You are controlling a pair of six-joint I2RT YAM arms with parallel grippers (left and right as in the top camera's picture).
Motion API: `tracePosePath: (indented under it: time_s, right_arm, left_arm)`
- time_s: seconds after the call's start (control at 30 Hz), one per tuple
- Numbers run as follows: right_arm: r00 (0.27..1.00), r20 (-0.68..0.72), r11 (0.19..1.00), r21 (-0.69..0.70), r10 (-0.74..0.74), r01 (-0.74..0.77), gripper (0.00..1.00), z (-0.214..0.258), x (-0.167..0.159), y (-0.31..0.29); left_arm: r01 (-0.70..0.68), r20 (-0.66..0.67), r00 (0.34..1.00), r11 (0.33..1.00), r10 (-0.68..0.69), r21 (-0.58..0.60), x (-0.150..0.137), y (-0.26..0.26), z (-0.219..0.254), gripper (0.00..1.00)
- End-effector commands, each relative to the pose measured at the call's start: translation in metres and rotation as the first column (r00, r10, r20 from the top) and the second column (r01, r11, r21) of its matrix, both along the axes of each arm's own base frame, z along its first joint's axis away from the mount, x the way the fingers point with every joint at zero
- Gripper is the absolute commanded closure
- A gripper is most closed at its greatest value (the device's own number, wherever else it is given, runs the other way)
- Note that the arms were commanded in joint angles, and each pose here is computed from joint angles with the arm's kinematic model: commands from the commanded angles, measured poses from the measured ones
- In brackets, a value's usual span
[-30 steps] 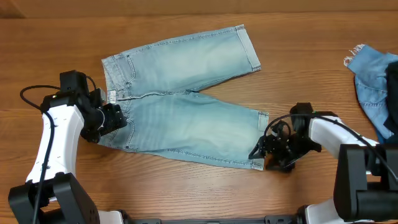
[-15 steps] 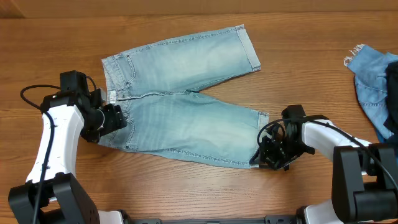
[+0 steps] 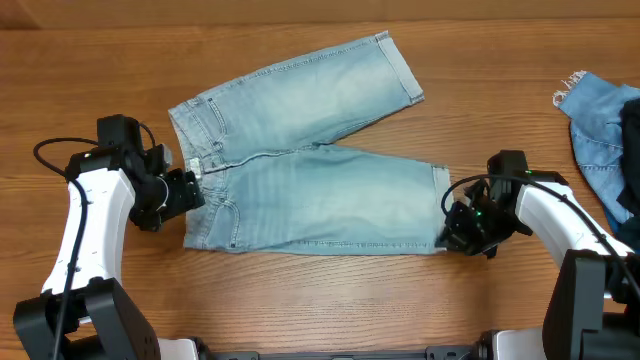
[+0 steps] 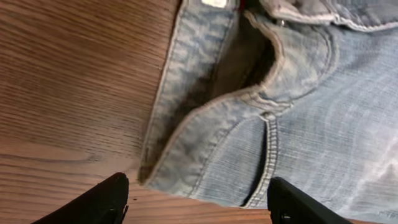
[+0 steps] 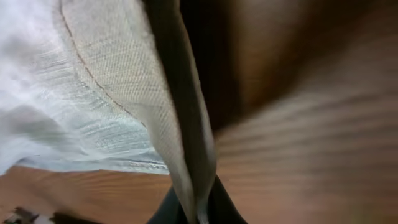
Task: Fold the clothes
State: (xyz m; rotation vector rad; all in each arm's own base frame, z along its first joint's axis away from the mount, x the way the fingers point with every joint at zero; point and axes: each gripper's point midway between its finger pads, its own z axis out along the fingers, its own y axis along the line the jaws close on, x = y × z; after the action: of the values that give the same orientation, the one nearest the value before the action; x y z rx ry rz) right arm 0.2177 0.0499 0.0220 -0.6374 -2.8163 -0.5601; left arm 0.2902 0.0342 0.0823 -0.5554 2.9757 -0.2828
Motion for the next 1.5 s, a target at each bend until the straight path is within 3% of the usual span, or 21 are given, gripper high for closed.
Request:
tracePosePath:
  time_s: [0.0, 0.53, 0.87, 1.47]
  right_arm:
    - [1.0, 0.027, 0.99, -0.139, 0.011, -0.008, 0.96, -0.002, 0.006, -0.024]
    - [0.965, 0.25, 0.96, -0.245, -0.076, 0.139, 0.96, 0.034, 0.083, -0.05]
    - [0.965, 0.249, 0.958, -0.25, -0.077, 0.14, 0.96, 0.037, 0.084, -0.051]
    - [0.965, 0.25, 0.958, -0.25, -0.076, 0.14, 0.96, 0.037, 0.084, -0.051]
  left_arm:
    - [0.068, 0.04, 0.997, 0.996, -0.066, -0.052, 0.001, -0.014, 0.008, 0.24]
    - [0.251, 0.004, 0.968, 0.961, -0.252, -0.113, -0.021, -0.043, -0.001, 0.26]
    - [0.284, -0.037, 0.955, 0.942, -0.295, -0.181, -0.05, -0.067, -0.039, 0.26]
    - [-0.03, -0.221, 0.975, 0.974, -0.02, -0.222, -0.08, -0.075, -0.06, 0.29]
